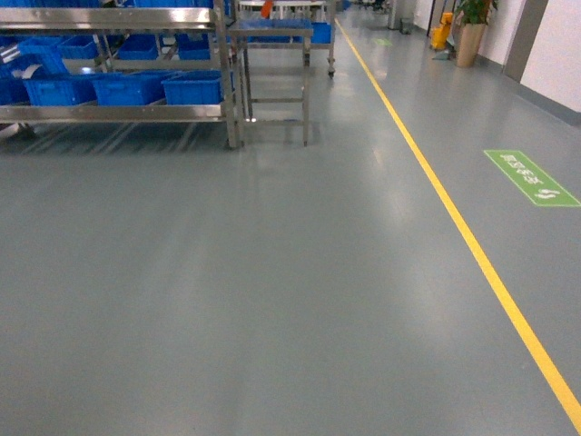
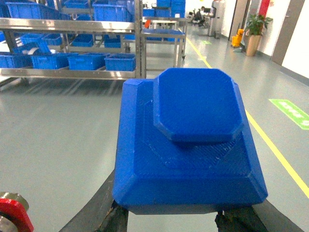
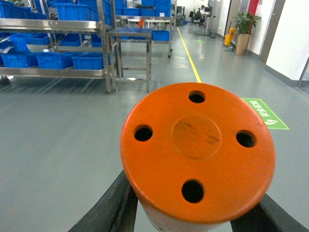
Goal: Sort blue parts and orange caps into right shelf containers
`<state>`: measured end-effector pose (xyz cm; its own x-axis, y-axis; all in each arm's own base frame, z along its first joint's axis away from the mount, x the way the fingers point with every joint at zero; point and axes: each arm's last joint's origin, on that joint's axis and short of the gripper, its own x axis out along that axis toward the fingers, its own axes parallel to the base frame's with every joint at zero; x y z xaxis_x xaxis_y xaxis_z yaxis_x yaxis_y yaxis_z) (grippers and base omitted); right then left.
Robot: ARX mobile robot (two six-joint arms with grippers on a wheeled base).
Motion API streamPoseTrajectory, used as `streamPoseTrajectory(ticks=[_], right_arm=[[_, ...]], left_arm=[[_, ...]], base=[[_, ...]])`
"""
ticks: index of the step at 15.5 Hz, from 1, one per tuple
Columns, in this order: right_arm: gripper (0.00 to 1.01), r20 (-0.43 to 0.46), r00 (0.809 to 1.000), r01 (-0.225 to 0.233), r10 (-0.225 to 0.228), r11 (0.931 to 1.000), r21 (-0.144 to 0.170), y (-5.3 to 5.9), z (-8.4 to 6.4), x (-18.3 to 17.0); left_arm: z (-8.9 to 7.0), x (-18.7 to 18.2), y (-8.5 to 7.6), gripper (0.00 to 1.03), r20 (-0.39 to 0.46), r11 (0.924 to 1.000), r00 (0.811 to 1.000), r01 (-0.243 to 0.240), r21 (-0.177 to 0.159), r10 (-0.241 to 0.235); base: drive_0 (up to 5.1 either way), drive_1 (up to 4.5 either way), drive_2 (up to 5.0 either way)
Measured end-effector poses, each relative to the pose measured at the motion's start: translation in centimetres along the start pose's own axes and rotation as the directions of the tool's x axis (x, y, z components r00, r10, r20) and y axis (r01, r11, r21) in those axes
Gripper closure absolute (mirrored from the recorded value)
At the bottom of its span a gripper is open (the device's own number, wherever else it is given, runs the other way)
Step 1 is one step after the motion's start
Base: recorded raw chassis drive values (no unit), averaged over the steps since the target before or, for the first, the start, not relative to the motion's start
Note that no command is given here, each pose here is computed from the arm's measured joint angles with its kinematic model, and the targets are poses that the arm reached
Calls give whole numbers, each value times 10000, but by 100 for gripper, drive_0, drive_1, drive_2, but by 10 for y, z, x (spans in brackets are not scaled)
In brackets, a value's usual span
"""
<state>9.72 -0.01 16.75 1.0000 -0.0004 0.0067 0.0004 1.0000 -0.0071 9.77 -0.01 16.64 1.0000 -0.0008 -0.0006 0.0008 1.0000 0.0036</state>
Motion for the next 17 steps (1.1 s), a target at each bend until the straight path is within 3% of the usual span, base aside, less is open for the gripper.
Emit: streamPoseTrajectory(ticks=[17], right_arm=[[57,-46,10000,-8,8,10000,0,0,0,0]], left_arm=[[-1,0,0,62,-69,10000,10000,-23,0,23]], base=[[-23,404,-451]])
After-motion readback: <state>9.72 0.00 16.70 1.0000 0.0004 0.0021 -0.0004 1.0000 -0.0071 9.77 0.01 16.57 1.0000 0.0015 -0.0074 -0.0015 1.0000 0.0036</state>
